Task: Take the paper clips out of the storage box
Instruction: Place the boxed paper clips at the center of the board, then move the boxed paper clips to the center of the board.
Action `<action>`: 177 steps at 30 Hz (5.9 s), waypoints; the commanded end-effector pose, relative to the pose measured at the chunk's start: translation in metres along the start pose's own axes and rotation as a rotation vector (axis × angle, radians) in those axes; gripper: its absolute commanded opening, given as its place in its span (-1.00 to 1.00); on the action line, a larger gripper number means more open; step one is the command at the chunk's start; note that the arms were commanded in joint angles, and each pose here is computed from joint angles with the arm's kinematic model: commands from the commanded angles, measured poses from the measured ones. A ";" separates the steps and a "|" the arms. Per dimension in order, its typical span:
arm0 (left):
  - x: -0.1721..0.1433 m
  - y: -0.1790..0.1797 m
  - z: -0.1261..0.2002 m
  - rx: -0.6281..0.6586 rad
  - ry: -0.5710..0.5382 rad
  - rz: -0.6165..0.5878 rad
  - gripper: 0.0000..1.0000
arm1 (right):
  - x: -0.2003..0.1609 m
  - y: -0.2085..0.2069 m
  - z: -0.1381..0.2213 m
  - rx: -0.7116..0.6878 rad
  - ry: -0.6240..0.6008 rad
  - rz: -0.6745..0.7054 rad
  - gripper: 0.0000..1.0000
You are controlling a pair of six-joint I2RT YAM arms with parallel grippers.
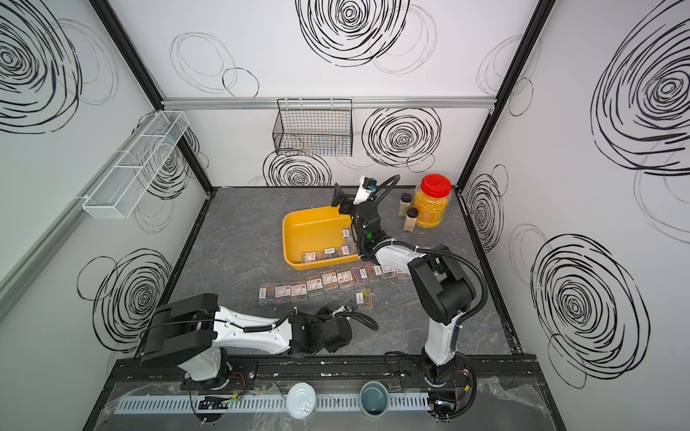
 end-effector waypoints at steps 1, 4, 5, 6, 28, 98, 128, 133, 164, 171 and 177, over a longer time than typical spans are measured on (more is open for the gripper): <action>0.012 -0.002 -0.007 -0.025 -0.002 -0.037 0.36 | 0.016 0.012 -0.008 0.030 -0.063 0.001 1.00; 0.016 0.003 -0.009 -0.020 0.007 -0.041 0.75 | 0.014 0.012 -0.014 0.027 -0.073 0.001 1.00; 0.018 0.003 -0.008 -0.024 0.003 -0.043 0.82 | 0.013 0.012 -0.016 0.026 -0.076 0.000 1.00; 0.021 0.003 -0.006 -0.026 -0.005 -0.045 0.85 | 0.012 0.012 -0.018 0.024 -0.078 0.000 1.00; 0.019 0.009 0.035 -0.075 -0.227 0.040 0.95 | -0.040 0.070 -0.056 -0.004 -0.035 0.198 1.00; -0.011 0.028 -0.013 0.062 -0.094 0.092 0.79 | 0.056 -0.076 0.075 -0.152 -0.112 -0.152 1.00; -0.012 0.055 0.008 0.129 -0.212 0.216 0.17 | 0.039 -0.114 0.192 -0.277 -0.011 -0.167 1.00; -0.002 0.054 0.002 0.145 -0.208 0.220 0.15 | 0.035 -0.099 0.193 -0.196 0.020 -0.189 1.00; 0.023 0.040 -0.008 0.086 -0.213 0.231 0.19 | 0.004 -0.104 0.212 -0.235 0.072 -0.208 1.00; 0.020 0.075 0.027 0.147 -0.291 0.327 0.24 | 0.003 -0.070 0.196 -0.176 0.081 -0.158 1.00; 0.012 0.130 0.084 0.259 -0.405 0.491 0.30 | -0.019 -0.042 0.174 -0.145 0.198 -0.079 0.94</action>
Point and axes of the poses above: each gripper's point midway between its finger pads, its own z axis back along the fingers, its own y axis along the line the jaws close on, x = y × z, the point moved 1 cm from there along z, back along the fingers, and after that the axes turned 2 degrees about -z, right-handed, at the moved point
